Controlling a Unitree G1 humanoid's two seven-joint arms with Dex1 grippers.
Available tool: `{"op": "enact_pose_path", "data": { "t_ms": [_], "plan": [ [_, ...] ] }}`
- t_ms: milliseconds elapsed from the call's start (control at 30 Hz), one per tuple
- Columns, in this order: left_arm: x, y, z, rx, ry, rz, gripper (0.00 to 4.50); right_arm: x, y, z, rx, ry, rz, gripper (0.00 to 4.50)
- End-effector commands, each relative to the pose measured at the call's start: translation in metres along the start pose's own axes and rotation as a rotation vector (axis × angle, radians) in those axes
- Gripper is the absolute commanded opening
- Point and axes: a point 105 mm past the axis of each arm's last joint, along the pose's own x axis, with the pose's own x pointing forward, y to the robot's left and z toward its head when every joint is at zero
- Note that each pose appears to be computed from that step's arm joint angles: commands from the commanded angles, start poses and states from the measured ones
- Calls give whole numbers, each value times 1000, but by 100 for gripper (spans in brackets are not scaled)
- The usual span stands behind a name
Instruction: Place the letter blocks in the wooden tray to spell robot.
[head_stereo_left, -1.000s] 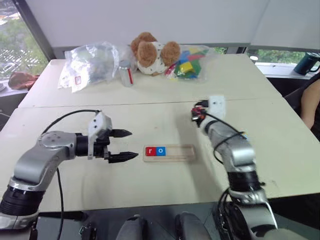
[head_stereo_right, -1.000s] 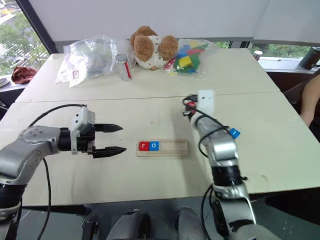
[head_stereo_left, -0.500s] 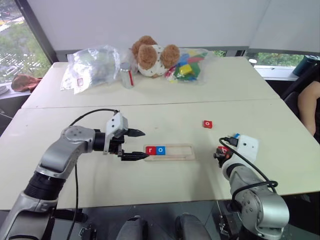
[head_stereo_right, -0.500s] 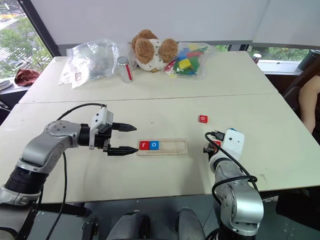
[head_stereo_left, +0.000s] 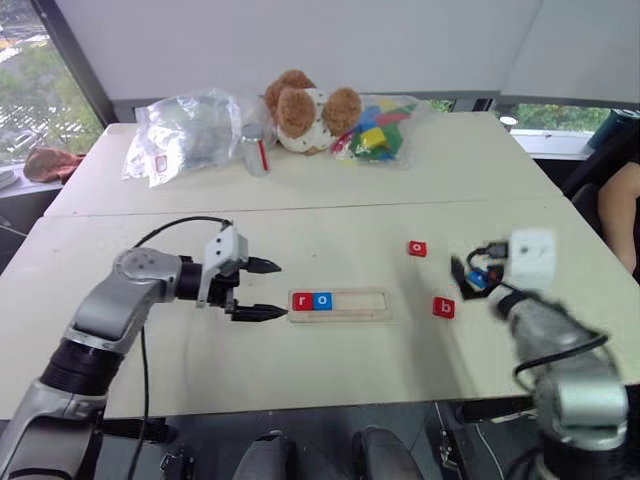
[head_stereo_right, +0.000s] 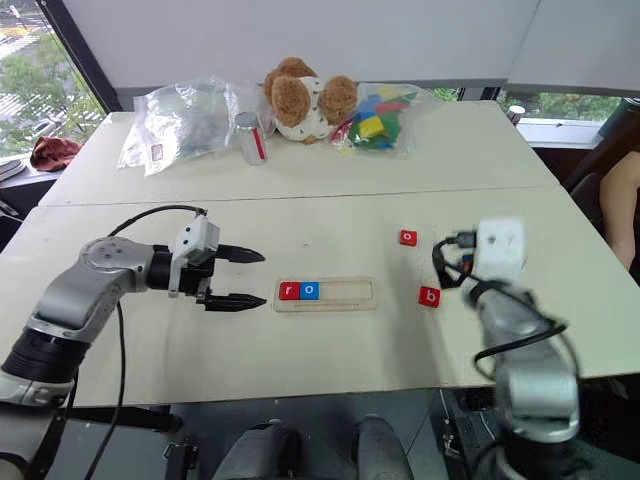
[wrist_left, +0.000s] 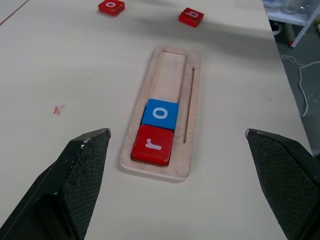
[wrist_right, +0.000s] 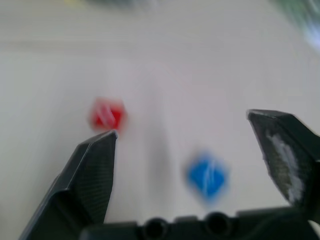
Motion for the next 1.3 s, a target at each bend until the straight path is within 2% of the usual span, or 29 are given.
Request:
{"op": "enact_pose_path", "data": {
  "t_ms": [33, 133, 333, 533, 800, 833, 867, 1033, 1133, 1167, 1300],
  "plan": [
    [-5, -5, 17, 85, -14, -29, 450, 0, 16, -5, 7, -70, 378, 448],
    [-9, -15, 10, 75, 13, -44, 450, -9, 9, -34, -24, -2, 603, 448],
    [-21, -20, 0, 33, 43, 9, 450, -18, -7, -70, -94, 119, 782, 448],
    [-26, -21, -8, 8, 62, 49, 450, -20, 1, -77, -121, 124, 870, 448],
    [-29, -17, -15, -5, 87, 78, 450, -10, 5, -87, -145, 129, 883, 448],
    [-30, -16, -15, -5, 89, 80, 450, -9, 6, -88, -148, 128, 887, 396],
    [-30, -16, -15, -5, 90, 82, 450, -8, 7, -89, -156, 129, 894, 369],
    [-32, -14, -17, -1, 101, 97, 450, -7, 10, -90, -168, 123, 923, 116],
    [-35, -12, -18, -1, 108, 107, 450, -4, 14, -75, -195, 85, 948, 116],
    [-36, -11, -19, 0, 112, 109, 450, -1, 20, -63, -195, 55, 973, 116],
    [-35, -9, -20, 12, 126, 103, 450, 9, 59, -15, -226, -35, 1153, 116]
  ]
}}
